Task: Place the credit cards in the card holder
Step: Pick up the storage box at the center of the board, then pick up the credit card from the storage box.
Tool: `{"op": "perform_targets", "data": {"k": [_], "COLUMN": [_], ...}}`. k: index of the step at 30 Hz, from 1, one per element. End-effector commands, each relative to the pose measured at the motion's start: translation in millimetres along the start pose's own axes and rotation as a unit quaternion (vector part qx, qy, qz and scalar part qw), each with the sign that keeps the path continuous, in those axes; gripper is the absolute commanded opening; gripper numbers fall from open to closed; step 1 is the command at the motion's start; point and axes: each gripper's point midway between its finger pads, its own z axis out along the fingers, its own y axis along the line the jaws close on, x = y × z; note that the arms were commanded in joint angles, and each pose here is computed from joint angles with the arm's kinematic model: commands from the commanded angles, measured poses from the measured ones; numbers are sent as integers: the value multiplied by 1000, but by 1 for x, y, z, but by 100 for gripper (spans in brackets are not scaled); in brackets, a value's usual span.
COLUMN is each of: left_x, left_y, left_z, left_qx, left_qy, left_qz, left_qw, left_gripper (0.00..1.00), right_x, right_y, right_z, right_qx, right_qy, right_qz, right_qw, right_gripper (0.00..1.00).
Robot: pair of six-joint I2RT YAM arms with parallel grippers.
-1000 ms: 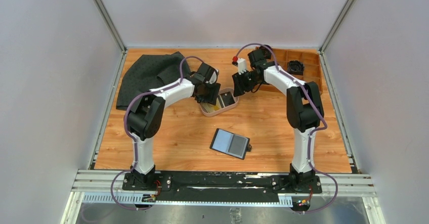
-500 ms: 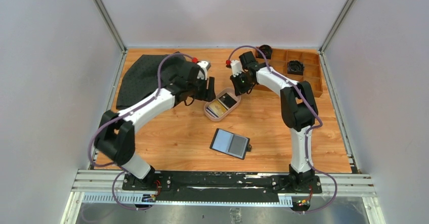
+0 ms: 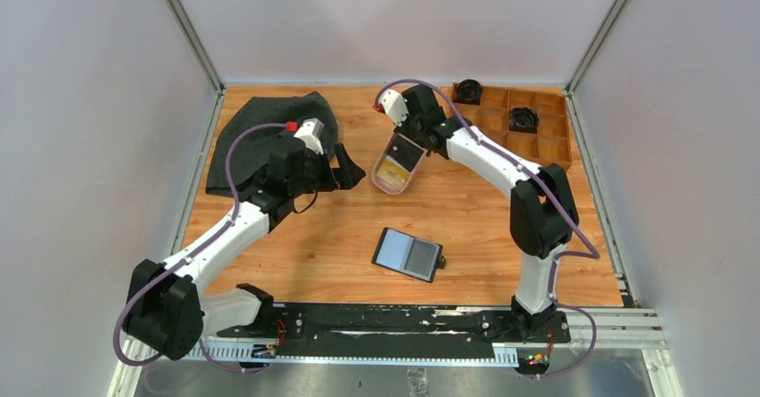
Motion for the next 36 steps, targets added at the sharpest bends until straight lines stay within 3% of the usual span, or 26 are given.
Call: {"op": "perform_targets", "data": {"k": [1, 7, 16, 24, 36], "left_x": [-6, 16, 10, 27, 49], "left_y": [-33, -54, -80, -65, -32], "left_z": [7, 30, 77, 115, 110], "left_qx": [98, 119, 124, 66, -6], "left_qy": [-7, 29, 21, 24, 15], "left_qz": [-88, -126, -163, -225, -228], "left_qw": [991, 984, 979, 972, 974], "left_gripper": [100, 95, 83, 86, 100], "right_x": [-28, -9, -3, 12, 20], "right_y": [-47, -31, -10, 6, 24], "right_z": [-41, -30, -39, -37, -38], "right_qx": [125, 115, 73, 63, 47], "right_qy": [-31, -9, -13, 4, 0], "right_qz": [-67, -60, 7, 92, 187], "right_qw": [989, 991, 997, 994, 981], "right_gripper": [0, 0, 0, 0, 0]}}
